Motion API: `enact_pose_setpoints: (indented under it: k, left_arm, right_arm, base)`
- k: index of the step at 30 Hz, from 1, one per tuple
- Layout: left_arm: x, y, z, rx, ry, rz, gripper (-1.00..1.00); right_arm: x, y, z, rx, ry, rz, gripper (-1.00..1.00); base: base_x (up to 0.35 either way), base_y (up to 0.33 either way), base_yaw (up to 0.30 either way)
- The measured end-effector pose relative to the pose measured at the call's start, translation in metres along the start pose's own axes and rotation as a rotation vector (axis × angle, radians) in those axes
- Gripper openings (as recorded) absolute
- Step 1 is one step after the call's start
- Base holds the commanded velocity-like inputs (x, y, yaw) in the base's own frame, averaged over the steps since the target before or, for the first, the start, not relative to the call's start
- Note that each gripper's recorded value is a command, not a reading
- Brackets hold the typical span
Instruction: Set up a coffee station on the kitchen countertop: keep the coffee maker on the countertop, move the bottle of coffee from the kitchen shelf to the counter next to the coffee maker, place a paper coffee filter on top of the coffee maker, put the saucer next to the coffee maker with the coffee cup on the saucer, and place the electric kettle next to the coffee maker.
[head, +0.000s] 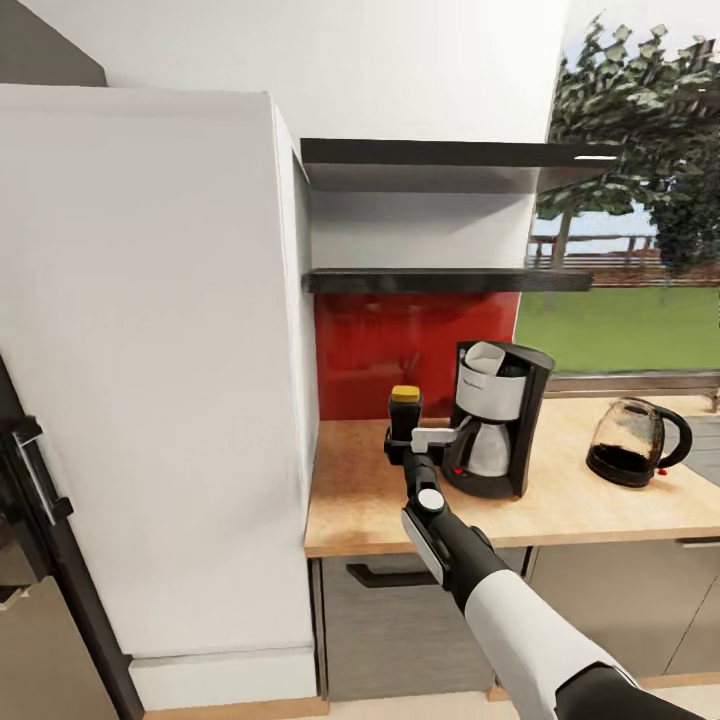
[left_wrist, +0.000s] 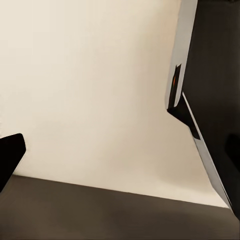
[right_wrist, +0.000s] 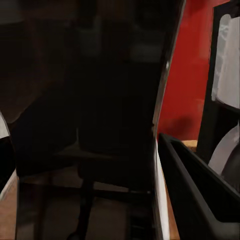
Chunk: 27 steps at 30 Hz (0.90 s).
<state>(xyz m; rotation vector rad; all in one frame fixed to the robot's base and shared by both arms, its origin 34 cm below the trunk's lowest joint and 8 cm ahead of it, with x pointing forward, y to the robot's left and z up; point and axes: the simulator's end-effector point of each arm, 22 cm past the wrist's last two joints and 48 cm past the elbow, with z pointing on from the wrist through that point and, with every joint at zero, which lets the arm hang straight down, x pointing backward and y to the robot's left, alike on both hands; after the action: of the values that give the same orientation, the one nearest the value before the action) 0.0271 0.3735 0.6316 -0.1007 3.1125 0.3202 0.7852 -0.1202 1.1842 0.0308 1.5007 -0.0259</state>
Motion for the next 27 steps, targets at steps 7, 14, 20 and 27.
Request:
enact_pose_setpoints:
  k: [7, 14, 20, 27]
  left_arm:
    - [0.001, -0.001, 0.0, 0.001, 0.002, -0.001, 1.0]
    - [0.001, -0.001, 0.0, 0.002, 0.003, 0.002, 1.0]
    - [0.001, -0.003, 0.0, 0.004, -0.001, 0.004, 1.0]
    - [-0.004, -0.004, 0.0, 0.003, -0.008, -0.004, 1.0]
  right_arm:
    - [0.015, -0.001, -0.001, 0.001, 0.031, -0.011, -1.0]
    - [0.037, -0.008, -0.005, 0.011, 0.036, -0.015, -1.0]
    - [0.033, -0.015, -0.007, 0.03, -0.027, 0.018, -1.0]
    - [0.029, -0.006, -0.008, 0.003, -0.039, -0.01, -1.0]
  base:
    - [0.0, 0.26, -0.004]
    - [0.0, 0.035, 0.0]
    - [0.0, 0.001, 0.0]
    - [0.0, 0.0, 0.0]
